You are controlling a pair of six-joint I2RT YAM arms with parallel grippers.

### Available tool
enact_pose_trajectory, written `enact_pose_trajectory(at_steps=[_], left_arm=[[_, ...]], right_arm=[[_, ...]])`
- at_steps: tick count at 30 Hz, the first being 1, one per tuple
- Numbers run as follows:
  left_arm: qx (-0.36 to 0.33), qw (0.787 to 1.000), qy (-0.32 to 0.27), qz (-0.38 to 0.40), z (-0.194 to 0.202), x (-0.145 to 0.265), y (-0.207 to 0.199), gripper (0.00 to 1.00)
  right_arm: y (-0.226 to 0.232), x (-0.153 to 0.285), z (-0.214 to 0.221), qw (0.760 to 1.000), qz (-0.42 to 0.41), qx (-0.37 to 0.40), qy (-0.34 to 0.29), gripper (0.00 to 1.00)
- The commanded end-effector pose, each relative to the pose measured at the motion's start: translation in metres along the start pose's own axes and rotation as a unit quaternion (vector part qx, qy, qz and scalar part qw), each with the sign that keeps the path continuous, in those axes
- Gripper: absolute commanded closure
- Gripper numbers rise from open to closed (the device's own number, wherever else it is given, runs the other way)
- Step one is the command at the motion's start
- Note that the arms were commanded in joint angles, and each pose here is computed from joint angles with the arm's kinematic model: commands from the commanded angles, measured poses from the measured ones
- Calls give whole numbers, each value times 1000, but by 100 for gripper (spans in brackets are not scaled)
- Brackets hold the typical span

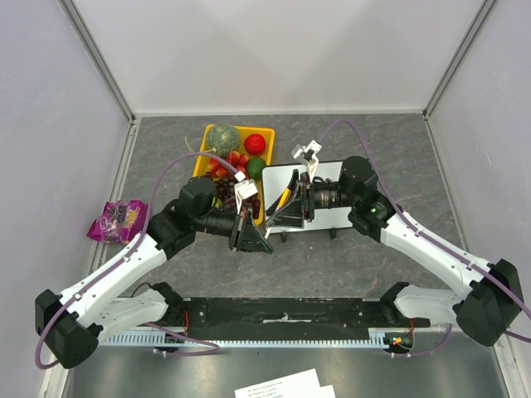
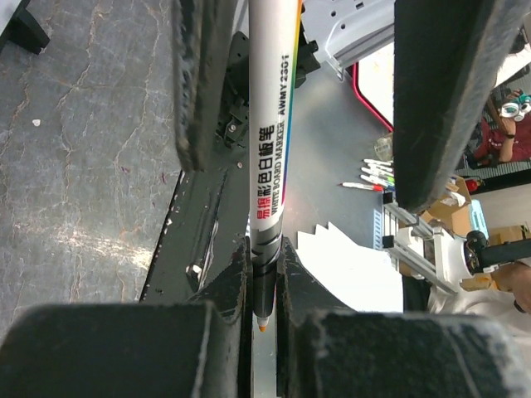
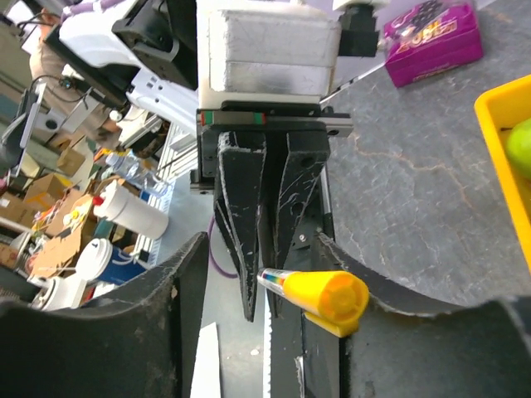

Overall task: Write a sentence on the whiteboard
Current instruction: Move the whiteboard to the center of the board.

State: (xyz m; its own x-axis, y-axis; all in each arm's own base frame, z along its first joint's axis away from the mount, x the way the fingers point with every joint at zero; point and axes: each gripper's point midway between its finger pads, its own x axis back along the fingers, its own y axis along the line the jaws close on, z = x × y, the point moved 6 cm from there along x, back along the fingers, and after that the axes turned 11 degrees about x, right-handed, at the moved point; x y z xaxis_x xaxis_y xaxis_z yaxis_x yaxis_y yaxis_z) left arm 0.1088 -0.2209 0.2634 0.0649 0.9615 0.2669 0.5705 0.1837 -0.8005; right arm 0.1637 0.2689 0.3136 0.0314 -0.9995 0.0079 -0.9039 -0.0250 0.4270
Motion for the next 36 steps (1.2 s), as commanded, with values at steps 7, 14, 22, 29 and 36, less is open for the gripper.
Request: enact_pose_trajectory(at_steps=[7,14,22,29,36], left_arm=[[-59,998,-2,36,-10,-1,-17,98],[-59,997,6,41,-7,-5,-17,98],[-61,997,2,39,-6,-4,-17,98],[-62,997,-4,33,-5,-3,-15,92],[-75,996,-41,23,0,5,-19,18]], right_arm=[[15,10,2,999,-26,25,34,52],[17,10,0,999,-23,21,27,65],[19,13,7,999,-30,18,35,86],[21,15,6,999,-24,23,34,100],[5,19,6,998,52,31,29,100]])
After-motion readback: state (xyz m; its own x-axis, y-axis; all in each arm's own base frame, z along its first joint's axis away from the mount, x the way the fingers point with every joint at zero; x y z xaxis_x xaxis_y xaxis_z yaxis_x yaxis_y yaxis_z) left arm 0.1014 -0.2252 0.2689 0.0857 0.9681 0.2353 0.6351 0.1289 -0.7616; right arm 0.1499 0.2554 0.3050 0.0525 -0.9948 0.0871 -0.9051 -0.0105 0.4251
